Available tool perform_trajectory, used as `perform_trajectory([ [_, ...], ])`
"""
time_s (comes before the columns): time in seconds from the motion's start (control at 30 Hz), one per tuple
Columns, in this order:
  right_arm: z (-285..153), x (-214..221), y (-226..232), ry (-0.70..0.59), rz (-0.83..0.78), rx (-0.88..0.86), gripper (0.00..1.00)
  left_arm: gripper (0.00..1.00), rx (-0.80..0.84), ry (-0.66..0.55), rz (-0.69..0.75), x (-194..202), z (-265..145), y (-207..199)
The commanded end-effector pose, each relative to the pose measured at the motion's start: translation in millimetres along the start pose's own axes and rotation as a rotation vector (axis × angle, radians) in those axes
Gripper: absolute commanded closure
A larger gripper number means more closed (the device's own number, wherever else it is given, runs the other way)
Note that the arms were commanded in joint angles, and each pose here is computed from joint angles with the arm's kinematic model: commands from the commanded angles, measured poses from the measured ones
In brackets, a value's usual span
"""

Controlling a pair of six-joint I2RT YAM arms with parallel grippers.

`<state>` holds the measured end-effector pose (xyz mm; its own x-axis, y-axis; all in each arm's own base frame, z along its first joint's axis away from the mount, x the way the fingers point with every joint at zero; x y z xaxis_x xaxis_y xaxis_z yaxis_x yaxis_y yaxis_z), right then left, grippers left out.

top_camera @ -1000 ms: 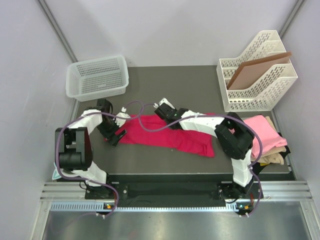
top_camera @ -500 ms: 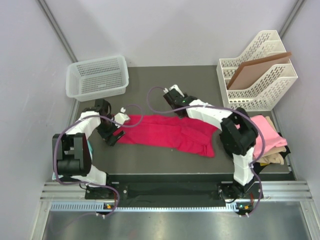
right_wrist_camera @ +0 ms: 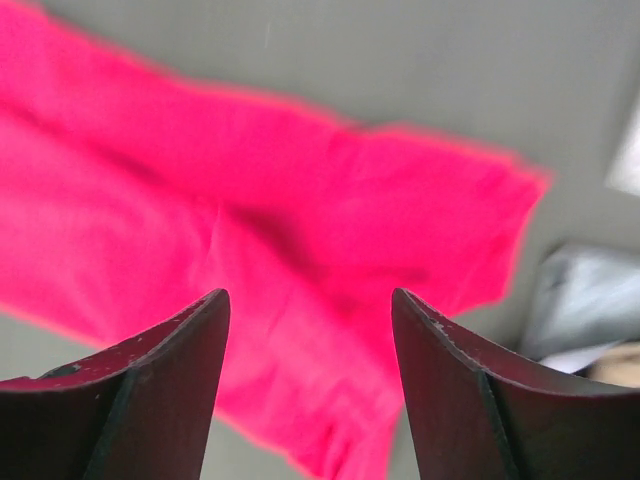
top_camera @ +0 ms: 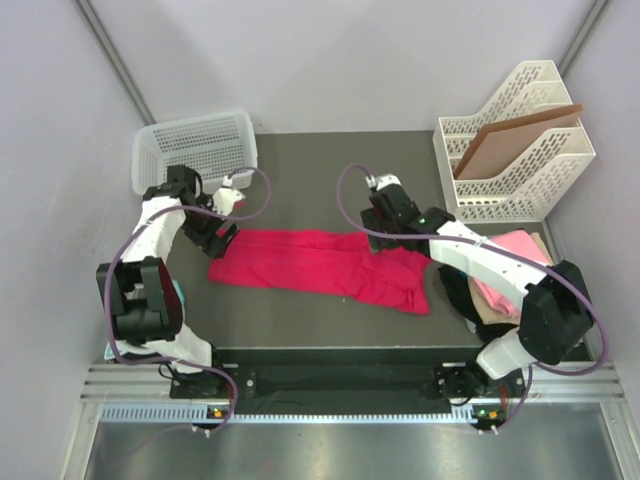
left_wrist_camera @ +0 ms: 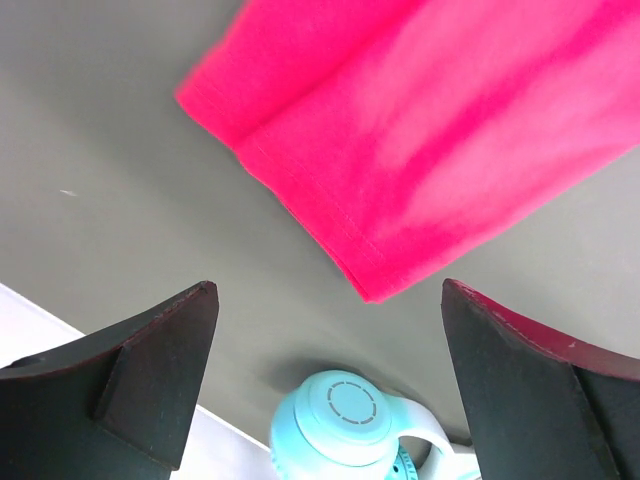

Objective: Fold and stack the t-shirts
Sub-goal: Fold the other side of the tshirt into a rectangle

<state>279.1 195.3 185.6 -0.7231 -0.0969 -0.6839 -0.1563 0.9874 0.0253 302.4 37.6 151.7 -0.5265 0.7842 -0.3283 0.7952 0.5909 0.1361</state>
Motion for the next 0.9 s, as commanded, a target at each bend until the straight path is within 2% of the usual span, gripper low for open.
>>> perform_trajectory([
  [0.0, -0.7, 39.4, 9.3, 0.183, 0.223, -0.190, 0.36, 0.02, 0.053, -0.094, -0.021, -20.3, -17.5, 0.5],
  [0.03, 3.9, 41.5, 2.1, 0.199, 0.289, -0.176, 0.40, 0.02, 0.062, -0.094, -0.018, -22.2, -15.9, -0.1],
  [0.2, 19.7, 56.6, -23.0, 0.253, 0.406, -0.141, 0.48, 0.03, 0.081, -0.060, -0.027, -17.7, -1.5, -2.3],
  [0.23, 23.2, 55.7, -32.7, 0.251, 0.440, -0.116, 0.56, 0.03, 0.069, -0.055, -0.025, -16.0, 3.0, -0.8],
  [0.33, 38.0, 57.4, -56.0, 0.273, 0.507, -0.080, 0.70, 0.03, 0.065, -0.010, -0.030, -3.6, 15.8, -5.1],
  [0.6, 84.1, 69.8, -74.2, 0.386, 0.585, -0.123, 0.72, 0.04, 0.071, 0.009, -0.053, 6.0, 20.6, -6.1],
  [0.73, 96.9, 77.1, -80.3, 0.426, 0.557, -0.095, 0.73, 0.04, 0.057, 0.012, -0.046, 6.1, 14.7, -6.0],
  [0.83, 88.7, 60.2, -92.4, 0.338, 0.519, -0.008, 0.74, 0.04, 0.047, 0.000, -0.041, 3.2, 8.0, -5.1],
  [0.87, 78.1, 43.0, -98.8, 0.265, 0.503, 0.033, 0.74, 0.04, 0.042, 0.000, -0.039, 3.0, 6.4, -4.2],
])
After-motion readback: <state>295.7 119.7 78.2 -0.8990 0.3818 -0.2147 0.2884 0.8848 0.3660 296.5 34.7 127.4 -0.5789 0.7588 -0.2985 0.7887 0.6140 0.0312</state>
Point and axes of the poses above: each gripper's point midway between its finger pads, its own z axis out along the fingers, its own y axis along the line the jaws close on, x = y × z, the point moved 6 cm from there along -z, back along the fingers, and after that the axes turned 11 degrees about z, right-handed, at the moved point
